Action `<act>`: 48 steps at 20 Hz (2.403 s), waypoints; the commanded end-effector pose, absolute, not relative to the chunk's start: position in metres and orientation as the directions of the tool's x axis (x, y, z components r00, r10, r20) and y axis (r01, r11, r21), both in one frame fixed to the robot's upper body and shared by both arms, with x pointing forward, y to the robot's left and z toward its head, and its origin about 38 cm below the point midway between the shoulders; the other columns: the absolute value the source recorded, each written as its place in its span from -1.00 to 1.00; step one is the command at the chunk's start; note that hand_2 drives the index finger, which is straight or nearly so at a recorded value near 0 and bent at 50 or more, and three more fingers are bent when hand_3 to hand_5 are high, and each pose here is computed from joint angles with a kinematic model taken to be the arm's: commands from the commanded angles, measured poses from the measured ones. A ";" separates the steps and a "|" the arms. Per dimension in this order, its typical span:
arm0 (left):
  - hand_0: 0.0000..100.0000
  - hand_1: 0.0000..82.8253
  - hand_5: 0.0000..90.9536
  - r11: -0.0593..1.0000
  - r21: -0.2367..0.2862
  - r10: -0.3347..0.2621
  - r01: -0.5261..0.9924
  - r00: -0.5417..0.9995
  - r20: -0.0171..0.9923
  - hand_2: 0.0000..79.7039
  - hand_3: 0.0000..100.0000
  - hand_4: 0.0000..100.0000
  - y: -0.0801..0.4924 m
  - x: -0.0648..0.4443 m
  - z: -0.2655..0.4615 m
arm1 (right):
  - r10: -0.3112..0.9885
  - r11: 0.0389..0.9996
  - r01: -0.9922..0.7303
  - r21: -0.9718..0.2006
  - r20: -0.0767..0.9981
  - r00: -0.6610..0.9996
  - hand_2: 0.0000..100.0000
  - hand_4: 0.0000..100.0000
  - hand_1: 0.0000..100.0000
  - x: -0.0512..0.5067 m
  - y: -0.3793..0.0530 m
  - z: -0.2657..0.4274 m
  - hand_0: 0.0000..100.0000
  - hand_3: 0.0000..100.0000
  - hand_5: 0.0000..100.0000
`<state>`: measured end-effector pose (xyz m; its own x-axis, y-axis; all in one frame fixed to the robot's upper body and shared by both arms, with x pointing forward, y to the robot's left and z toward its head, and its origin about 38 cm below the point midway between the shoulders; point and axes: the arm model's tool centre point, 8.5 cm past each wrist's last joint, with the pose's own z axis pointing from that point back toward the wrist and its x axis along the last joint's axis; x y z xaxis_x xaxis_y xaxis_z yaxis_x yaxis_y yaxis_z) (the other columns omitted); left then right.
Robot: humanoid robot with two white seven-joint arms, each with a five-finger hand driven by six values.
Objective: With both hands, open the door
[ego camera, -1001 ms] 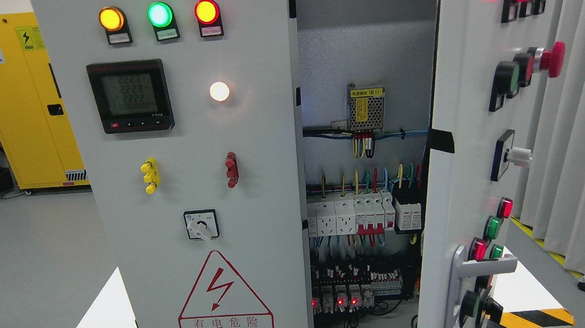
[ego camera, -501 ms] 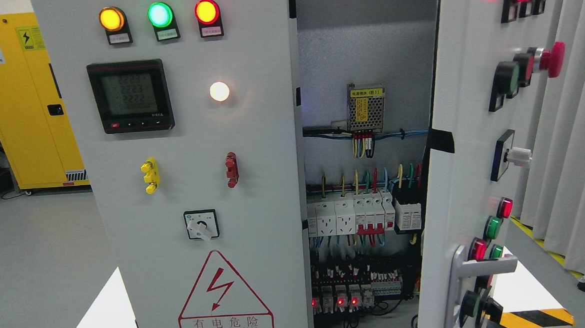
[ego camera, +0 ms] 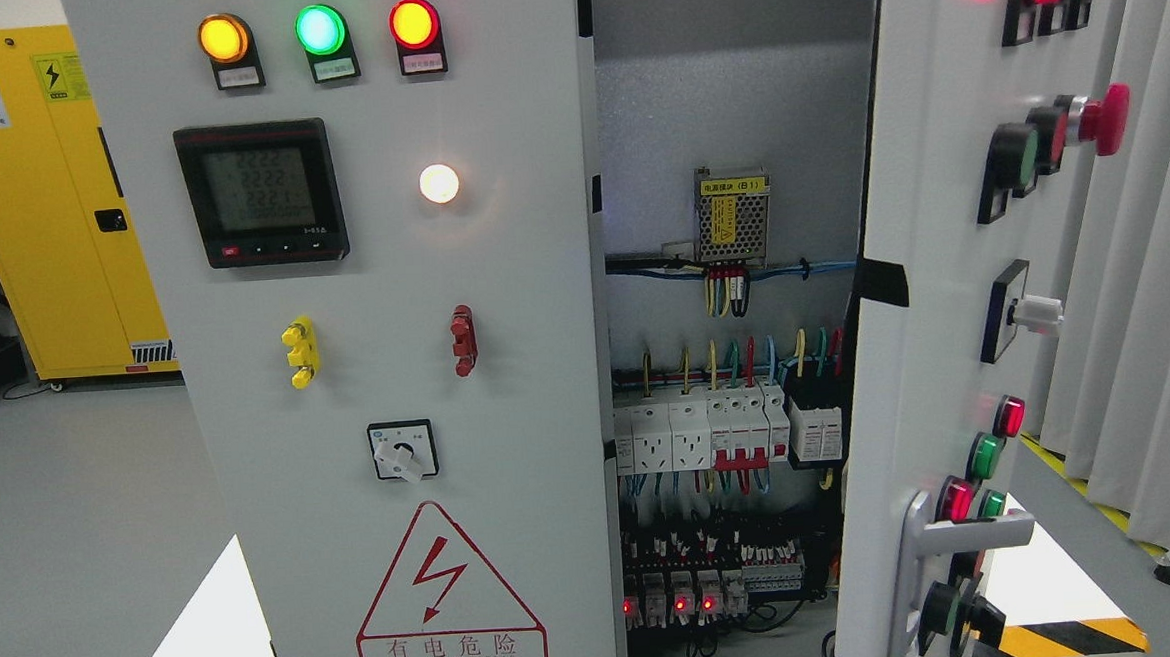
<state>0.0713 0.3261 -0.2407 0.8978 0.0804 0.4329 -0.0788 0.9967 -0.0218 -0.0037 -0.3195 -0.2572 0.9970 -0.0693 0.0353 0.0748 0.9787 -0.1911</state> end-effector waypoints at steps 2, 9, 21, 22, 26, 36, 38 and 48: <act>-0.27 -0.70 -1.00 0.999 0.011 0.012 -0.042 0.514 0.858 -1.00 -0.71 -1.00 0.371 0.175 -0.118 | -0.072 0.978 0.078 -0.192 0.035 0.997 -1.00 -1.00 -0.87 -0.004 -0.320 -0.257 -0.57 -1.00 -1.00; -0.44 -0.70 -1.00 0.975 -0.022 -0.017 0.222 0.175 0.984 -0.88 -0.58 -0.84 0.351 0.207 -0.001 | -0.071 0.979 0.076 -0.192 0.035 0.997 -1.00 -1.00 -0.87 -0.004 -0.320 -0.257 -0.57 -1.00 -1.00; -0.76 -0.80 -1.00 0.797 0.150 -0.054 0.584 -0.178 0.983 -0.68 -0.38 -0.59 0.323 0.224 0.120 | -0.071 0.979 0.076 -0.192 0.035 0.997 -1.00 -1.00 -0.87 -0.004 -0.320 -0.257 -0.57 -1.00 -1.00; -0.78 -0.80 -1.00 0.783 0.162 -0.053 0.600 -0.196 0.979 -0.67 -0.38 -0.58 0.325 0.229 0.131 | -0.072 0.978 0.078 -0.192 0.035 0.997 -1.00 -1.00 -0.87 -0.004 -0.320 -0.257 -0.57 -1.00 -1.00; -0.83 -0.78 -1.00 0.730 0.189 -0.040 0.657 -0.235 0.971 -0.66 -0.37 -0.57 0.339 0.252 0.171 | -0.072 0.978 0.078 -0.192 0.035 0.997 -1.00 -1.00 -0.87 -0.004 -0.320 -0.257 -0.57 -1.00 -1.00; -0.91 -0.79 -1.00 0.622 0.185 0.047 0.761 -0.272 0.961 -0.74 -0.42 -0.62 0.337 0.291 0.250 | -0.072 0.978 0.078 -0.192 0.035 0.997 -1.00 -1.00 -0.87 -0.004 -0.320 -0.257 -0.57 -1.00 -1.00; -0.92 -0.79 -1.00 0.589 0.175 0.058 0.789 -0.257 0.965 -0.73 -0.41 -0.62 0.335 0.302 0.271 | -0.072 0.978 0.078 -0.192 0.035 0.997 -1.00 -1.00 -0.87 -0.004 -0.320 -0.257 -0.57 -1.00 -1.00; -0.93 -0.77 -1.00 0.435 0.192 0.111 0.880 -0.264 0.958 -0.77 -0.45 -0.70 0.286 0.338 0.335 | -0.072 0.978 0.078 -0.192 0.035 0.997 -1.00 -1.00 -0.87 -0.004 -0.320 -0.257 -0.57 -1.00 -1.00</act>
